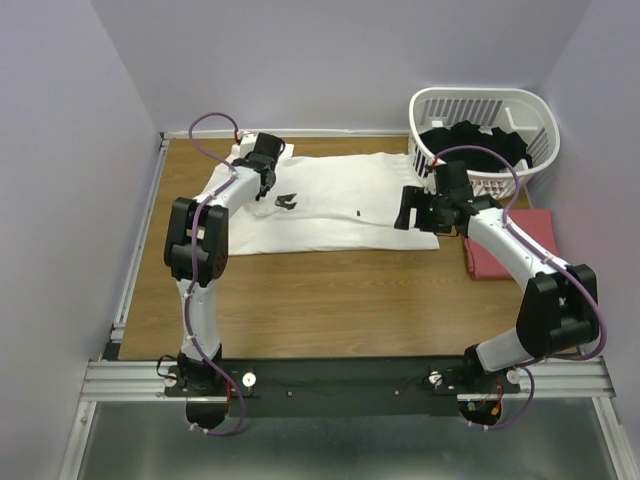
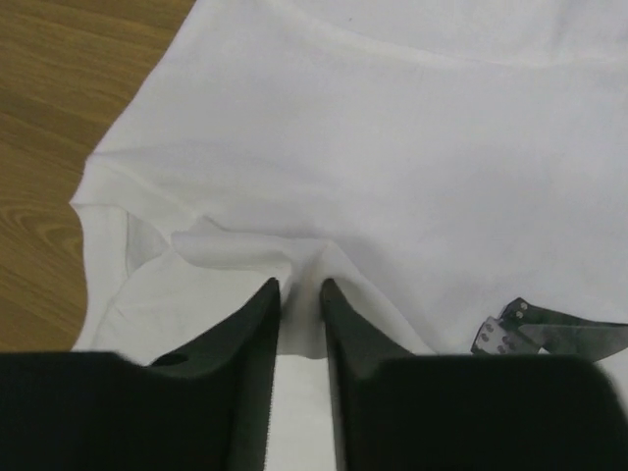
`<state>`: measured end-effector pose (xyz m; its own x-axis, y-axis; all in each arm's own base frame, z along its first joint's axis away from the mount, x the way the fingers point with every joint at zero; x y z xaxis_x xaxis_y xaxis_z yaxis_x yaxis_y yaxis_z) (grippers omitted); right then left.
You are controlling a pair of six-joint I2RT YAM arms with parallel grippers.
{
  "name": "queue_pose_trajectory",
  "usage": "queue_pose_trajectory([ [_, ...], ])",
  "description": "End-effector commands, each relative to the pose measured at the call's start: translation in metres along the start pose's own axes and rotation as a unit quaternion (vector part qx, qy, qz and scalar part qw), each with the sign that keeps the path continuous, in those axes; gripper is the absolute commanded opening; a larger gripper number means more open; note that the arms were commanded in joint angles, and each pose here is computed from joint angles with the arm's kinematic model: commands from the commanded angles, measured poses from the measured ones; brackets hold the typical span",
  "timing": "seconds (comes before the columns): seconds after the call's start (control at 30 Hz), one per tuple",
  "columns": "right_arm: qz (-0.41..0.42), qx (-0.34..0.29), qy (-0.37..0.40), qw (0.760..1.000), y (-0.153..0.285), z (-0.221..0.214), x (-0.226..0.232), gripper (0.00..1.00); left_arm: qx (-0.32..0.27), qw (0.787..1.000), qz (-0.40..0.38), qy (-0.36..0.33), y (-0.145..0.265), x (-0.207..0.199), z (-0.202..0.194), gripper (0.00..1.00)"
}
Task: Fold and stack the t-shirts
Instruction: Fold the tshirt
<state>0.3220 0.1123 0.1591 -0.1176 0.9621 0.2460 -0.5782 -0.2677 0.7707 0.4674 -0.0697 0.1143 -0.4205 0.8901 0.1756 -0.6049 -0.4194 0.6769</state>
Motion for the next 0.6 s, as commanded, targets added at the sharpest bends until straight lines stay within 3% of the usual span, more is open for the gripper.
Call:
queue_pose_trajectory([
  [0.0, 0.004, -0.007, 0.010, 1.000, -0.003, 0.008, 0.002, 0.89, -0.014, 1.000, -0.001, 0.016, -0.002, 0.000, 0.010, 0.56],
  [0.1, 0.000, -0.008, 0.011, 1.000, -0.003, 0.008, 0.001, 0.89, -0.027, 0.999, -0.006, 0.039, 0.012, 0.013, 0.023, 0.80],
  [0.2, -0.003, -0.006, 0.011, 1.000, -0.005, 0.007, 0.000, 0.89, -0.042, 0.996, -0.017, 0.076, 0.032, 0.036, 0.039, 0.85],
  [0.4, -0.013, 0.006, -0.002, 1.000, -0.016, -0.001, -0.004, 0.87, -0.047, 0.989, -0.026, 0.139, 0.068, 0.091, 0.029, 0.84],
  [0.47, -0.029, 0.008, -0.011, 0.999, -0.021, -0.004, -0.009, 0.83, -0.015, 0.988, -0.028, 0.154, 0.064, 0.111, -0.010, 0.74],
  [0.5, -0.029, 0.007, -0.015, 0.999, -0.022, -0.004, -0.009, 0.82, -0.029, 0.985, -0.040, 0.163, 0.071, 0.111, -0.002, 0.74],
  [0.57, -0.044, 0.002, -0.019, 0.999, -0.027, -0.006, -0.013, 0.78, -0.006, 0.986, -0.027, 0.167, 0.061, 0.125, -0.030, 0.61],
])
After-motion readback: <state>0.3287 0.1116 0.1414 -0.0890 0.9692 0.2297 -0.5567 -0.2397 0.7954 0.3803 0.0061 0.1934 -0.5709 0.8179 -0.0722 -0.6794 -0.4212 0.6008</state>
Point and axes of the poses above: each gripper's point midway between its finger pads, its own y axis back along the fingers, its own x axis along the line the jaws close on, z = x × y, the point moved 5 cm from there along y, back along the fingers, and after that the axes turned 2 degrees about y, right-handed, at the moved point
